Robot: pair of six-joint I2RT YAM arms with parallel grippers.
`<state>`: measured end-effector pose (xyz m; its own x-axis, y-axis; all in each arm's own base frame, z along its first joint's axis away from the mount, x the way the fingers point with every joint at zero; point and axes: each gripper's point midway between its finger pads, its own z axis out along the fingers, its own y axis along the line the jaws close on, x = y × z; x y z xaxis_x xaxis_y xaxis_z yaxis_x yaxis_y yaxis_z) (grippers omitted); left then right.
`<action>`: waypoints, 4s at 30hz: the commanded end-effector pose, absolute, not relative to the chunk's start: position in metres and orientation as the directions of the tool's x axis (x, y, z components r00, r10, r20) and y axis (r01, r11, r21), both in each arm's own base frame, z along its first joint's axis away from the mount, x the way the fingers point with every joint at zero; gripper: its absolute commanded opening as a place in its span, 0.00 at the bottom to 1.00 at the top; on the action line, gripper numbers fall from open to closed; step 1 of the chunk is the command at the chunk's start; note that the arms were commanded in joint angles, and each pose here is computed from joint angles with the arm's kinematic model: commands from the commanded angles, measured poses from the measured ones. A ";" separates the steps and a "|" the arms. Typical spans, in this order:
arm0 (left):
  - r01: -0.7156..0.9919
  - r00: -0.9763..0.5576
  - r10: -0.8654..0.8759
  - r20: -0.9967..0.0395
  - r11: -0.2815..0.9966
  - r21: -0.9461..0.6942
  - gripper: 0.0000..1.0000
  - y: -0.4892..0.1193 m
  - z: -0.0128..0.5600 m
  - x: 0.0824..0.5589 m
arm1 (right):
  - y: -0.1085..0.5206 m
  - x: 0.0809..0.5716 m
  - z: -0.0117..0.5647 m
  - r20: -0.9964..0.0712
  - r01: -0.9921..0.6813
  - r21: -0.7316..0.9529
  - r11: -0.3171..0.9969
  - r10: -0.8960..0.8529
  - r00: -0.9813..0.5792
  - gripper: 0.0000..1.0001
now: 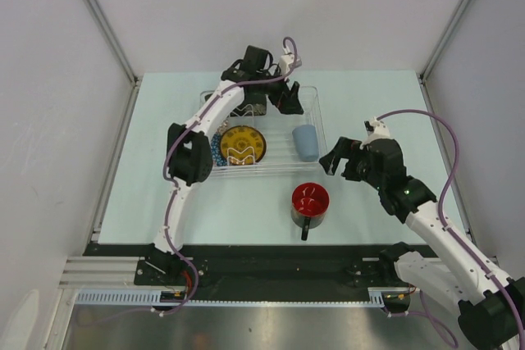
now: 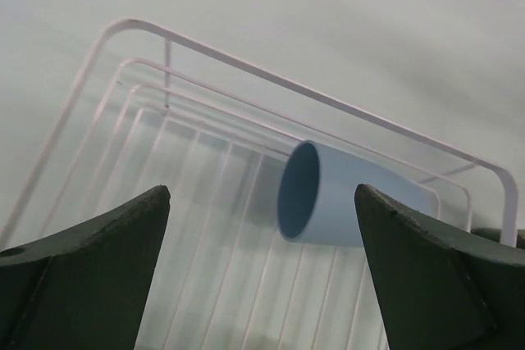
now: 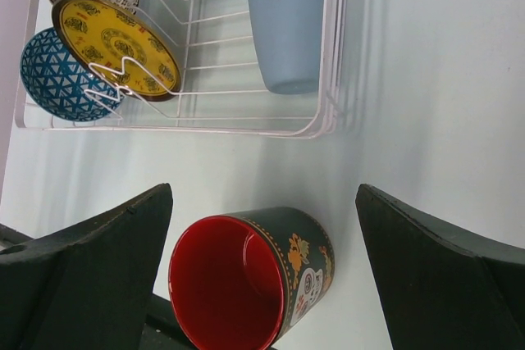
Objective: Load the mixed dishes into the dish rack
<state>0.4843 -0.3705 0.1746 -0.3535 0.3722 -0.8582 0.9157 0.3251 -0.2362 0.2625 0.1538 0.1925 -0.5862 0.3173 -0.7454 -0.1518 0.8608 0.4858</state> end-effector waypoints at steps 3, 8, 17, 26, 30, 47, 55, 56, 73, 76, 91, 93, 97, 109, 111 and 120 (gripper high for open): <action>0.912 -0.410 0.380 -0.829 0.158 -0.378 1.00 -0.386 0.169 0.441 | 0.151 0.268 0.191 -0.757 -0.133 0.472 0.871 0.323 -0.568 1.00; 0.920 -0.390 0.386 -0.836 0.122 -0.373 1.00 -0.388 0.174 0.428 | 0.152 0.268 0.185 -0.748 -0.131 0.480 0.867 0.328 -0.577 1.00; 0.933 -0.348 0.449 -0.823 0.082 -0.350 1.00 -0.401 0.163 0.407 | 0.149 0.265 0.188 -0.754 -0.130 0.479 0.868 0.331 -0.567 1.00; 0.924 -0.361 0.504 -0.784 0.080 -0.374 1.00 -0.399 0.134 0.397 | 0.148 0.264 0.188 -0.751 -0.126 0.481 0.868 0.334 -0.570 1.00; 0.919 -0.366 0.514 -0.776 0.069 -0.387 0.97 -0.398 0.131 0.393 | 0.146 0.264 0.186 -0.748 -0.118 0.478 0.870 0.333 -0.574 1.00; 0.892 -0.392 0.513 -0.764 0.010 -0.451 0.53 -0.396 0.134 0.375 | 0.144 0.266 0.182 -0.736 -0.099 0.484 0.869 0.344 -0.583 1.00; 0.857 -0.428 0.540 -0.725 -0.012 -0.515 0.85 -0.394 0.120 0.363 | 0.139 0.268 0.180 -0.736 -0.082 0.480 0.874 0.349 -0.580 1.00; 0.857 -0.428 0.547 -0.719 -0.007 -0.516 0.88 -0.393 0.114 0.364 | 0.139 0.268 0.180 -0.736 -0.082 0.479 0.874 0.349 -0.580 1.00; 0.861 -0.413 0.534 -0.738 -0.034 -0.507 0.57 -0.392 0.124 0.360 | 0.144 0.266 0.177 -0.722 -0.094 0.493 0.865 0.346 -0.600 1.00; 0.868 -0.405 0.533 -0.743 -0.031 -0.496 0.53 -0.391 0.131 0.360 | 0.144 0.265 0.178 -0.721 -0.093 0.494 0.865 0.347 -0.600 1.00; 0.911 -0.328 0.467 -0.821 -0.072 -0.405 0.00 -0.367 0.246 0.327 | 0.152 0.264 0.191 -0.714 -0.133 0.548 0.826 0.380 -0.588 1.00; 0.914 -0.332 0.427 -0.841 -0.076 -0.399 0.00 -0.362 0.273 0.322 | 0.152 0.269 0.210 -0.727 -0.171 0.583 0.794 0.416 -0.546 1.00; 0.914 -0.301 0.298 -0.906 -0.183 -0.363 0.00 -0.346 0.355 0.281 | 0.171 0.265 0.263 -0.710 -0.354 0.686 0.636 0.480 -0.515 1.00; 0.812 -0.521 0.065 -0.851 -0.268 -0.518 0.00 -0.309 0.399 0.214 | 0.227 0.236 0.381 -0.407 -0.551 0.829 -0.098 0.568 -0.715 1.00; 0.764 -0.595 0.078 -0.800 -0.256 -0.592 0.00 -0.308 0.402 0.209 | 0.238 0.230 0.383 -0.406 -0.560 0.816 -0.140 0.552 -0.729 1.00; 0.802 -0.560 0.049 -0.827 -0.220 -0.556 0.00 -0.306 0.402 0.217 | 0.247 0.215 0.395 -0.409 -0.583 0.795 -0.166 0.563 -0.718 1.00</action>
